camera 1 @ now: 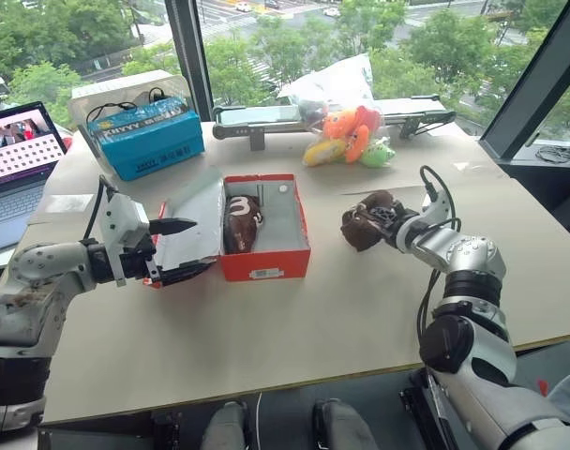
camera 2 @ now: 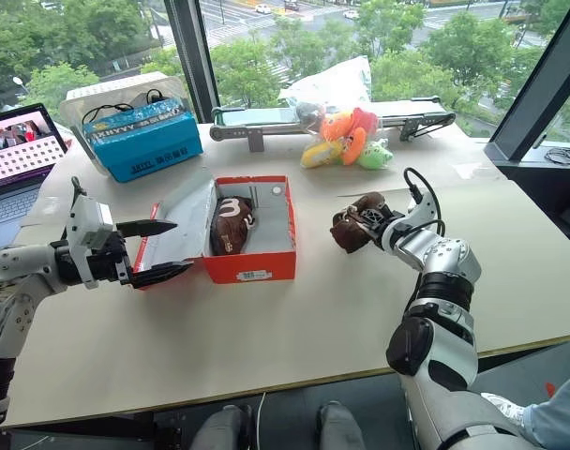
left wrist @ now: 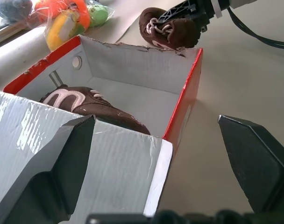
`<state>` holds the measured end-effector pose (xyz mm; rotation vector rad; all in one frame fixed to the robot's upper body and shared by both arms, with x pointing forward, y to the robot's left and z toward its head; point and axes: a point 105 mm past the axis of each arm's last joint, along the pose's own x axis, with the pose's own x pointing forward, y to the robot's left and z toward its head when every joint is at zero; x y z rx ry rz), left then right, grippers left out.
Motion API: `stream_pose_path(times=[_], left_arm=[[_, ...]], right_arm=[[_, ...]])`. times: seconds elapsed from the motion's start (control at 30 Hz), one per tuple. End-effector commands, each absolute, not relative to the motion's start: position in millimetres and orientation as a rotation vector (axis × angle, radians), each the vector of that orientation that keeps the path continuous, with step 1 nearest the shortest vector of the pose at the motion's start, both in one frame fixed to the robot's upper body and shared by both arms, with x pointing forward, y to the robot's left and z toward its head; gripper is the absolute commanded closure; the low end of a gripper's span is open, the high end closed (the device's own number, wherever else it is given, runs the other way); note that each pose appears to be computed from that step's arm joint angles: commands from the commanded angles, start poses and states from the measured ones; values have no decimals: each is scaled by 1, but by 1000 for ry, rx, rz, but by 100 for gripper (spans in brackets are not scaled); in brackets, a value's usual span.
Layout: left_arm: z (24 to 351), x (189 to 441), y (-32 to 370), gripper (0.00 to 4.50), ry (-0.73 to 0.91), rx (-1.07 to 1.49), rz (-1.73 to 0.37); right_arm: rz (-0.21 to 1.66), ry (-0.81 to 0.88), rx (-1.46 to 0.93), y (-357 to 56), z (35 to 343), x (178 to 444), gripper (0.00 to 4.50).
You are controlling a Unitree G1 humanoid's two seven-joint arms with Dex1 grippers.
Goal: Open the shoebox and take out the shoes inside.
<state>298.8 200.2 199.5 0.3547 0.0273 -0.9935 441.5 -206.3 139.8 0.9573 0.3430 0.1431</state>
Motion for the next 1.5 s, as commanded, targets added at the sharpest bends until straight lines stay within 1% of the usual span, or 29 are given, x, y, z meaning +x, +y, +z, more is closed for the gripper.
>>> stream_pose_path(times=[0.03, 0.07, 0.17, 0.33, 0.53, 0.63, 0.67, 0.73, 0.77, 0.8, 0.87, 0.93, 0.97, 1.03, 1.1, 1.13, 1.17, 1.23, 1.33, 1.4, 1.5], left_arm=[[208, 298, 198, 0, -11, 383, -1002], [208, 298, 198, 0, -12, 382, -1002], [209, 298, 198, 0, -14, 382, -1002], [209, 299, 198, 0, -15, 379, -1003], [209, 301, 194, 0, -21, 378, -1015], [209, 302, 194, 0, -21, 379, -1019], [209, 302, 194, 0, -22, 378, -1019], [209, 302, 194, 0, -23, 379, -1018], [209, 302, 194, 0, -23, 379, -1017], [210, 303, 194, 0, -23, 380, -1016], [211, 303, 195, 0, -26, 380, -1013], [211, 303, 196, 0, -27, 381, -1010], [211, 303, 196, 0, -27, 381, -1010], [211, 304, 197, 0, -28, 382, -1006], [212, 304, 197, 0, -29, 382, -1004], [212, 304, 196, 0, -30, 381, -1004], [212, 304, 195, 0, -30, 383, -1006], [212, 304, 194, 0, -31, 381, -1007], [213, 303, 194, 0, -31, 381, -1006], [213, 302, 195, 0, -30, 383, -1003], [213, 300, 196, 0, -29, 384, -999]], right_arm=[[124, 252, 980, -224, 162, 445, 145], [97, 256, 941, -230, 162, 444, 104], [70, 252, 849, -241, 171, 440, 5], [25, 240, 705, -253, 190, 428, 5], [-63, 312, 519, -264, 187, 411, 5], [-85, 302, 442, -266, 193, 408, 5], [-69, 284, 372, -262, 202, 407, 5], [-15, 244, 235, -249, 218, 407, 5], [66, 203, 134, -232, 235, 405, 5], [122, 179, 72, -219, 244, 404, 5], [397, 83, -18, -161, 281, 387, 5], [538, 56, -33, -134, 297, 373, 5], [561, 60, -29, -130, 299, 371, 5], [664, 74, 10, -105, 306, 364, 5], [776, 105, 64, -71, 304, 363, 5], [824, 134, 76, -54, 298, 364, 5], [837, 170, 37, -43, 285, 369, 5], [865, 225, 36, -35, 266, 379, 5], [896, 272, 31, -29, 246, 394, 5], [947, 293, 35, -22, 239, 399, 5], [976, 325, 50, -17, 229, 410, 5]])
